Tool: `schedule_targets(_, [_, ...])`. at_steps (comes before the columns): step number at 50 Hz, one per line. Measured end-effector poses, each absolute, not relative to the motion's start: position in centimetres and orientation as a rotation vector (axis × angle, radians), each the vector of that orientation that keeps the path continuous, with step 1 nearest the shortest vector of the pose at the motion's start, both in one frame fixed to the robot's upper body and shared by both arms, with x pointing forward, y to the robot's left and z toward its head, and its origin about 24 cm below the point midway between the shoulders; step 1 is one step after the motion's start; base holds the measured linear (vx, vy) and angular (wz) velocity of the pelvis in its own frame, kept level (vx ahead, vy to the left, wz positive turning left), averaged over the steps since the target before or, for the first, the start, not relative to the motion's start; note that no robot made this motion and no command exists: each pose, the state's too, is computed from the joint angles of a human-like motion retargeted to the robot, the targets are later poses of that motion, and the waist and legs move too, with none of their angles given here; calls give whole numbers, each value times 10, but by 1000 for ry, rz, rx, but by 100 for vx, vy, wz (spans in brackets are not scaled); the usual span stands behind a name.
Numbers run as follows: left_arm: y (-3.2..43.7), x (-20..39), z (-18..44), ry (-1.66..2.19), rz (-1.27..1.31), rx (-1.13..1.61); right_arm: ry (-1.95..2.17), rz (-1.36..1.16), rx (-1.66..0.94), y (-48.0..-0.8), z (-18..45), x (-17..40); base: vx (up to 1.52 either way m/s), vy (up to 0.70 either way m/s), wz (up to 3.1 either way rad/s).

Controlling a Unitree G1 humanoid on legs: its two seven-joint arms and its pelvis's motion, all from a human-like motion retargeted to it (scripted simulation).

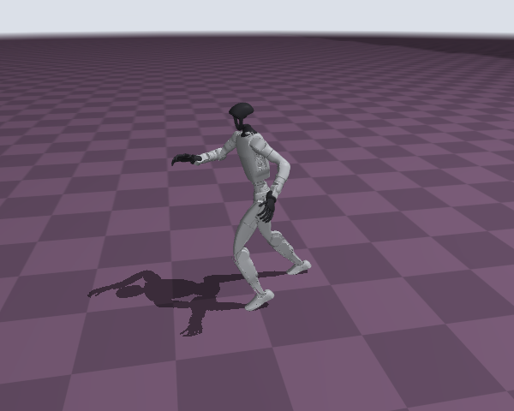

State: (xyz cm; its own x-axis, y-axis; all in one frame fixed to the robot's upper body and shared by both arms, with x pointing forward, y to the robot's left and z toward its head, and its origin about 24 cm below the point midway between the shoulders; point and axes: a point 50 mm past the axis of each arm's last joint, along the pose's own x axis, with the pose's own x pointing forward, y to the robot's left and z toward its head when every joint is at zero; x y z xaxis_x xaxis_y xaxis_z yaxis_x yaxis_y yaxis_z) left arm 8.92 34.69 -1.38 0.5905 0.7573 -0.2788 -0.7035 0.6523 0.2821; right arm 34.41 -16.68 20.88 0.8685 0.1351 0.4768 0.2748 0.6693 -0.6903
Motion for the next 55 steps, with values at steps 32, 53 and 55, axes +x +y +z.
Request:
schedule_targets(32, [267,104,-143,1104,934,67,273,-541,-373,-263,-6,226,-32,-3,-6])
schedule_targets(53, [205,333,26,202,455,-393,250,-319,-284,-189,-8,264,-4,2,2])
schedule_targets(55, [193,330,28,176,419,-468,257,-297,-285,-189,-9,264,-4,2,20])
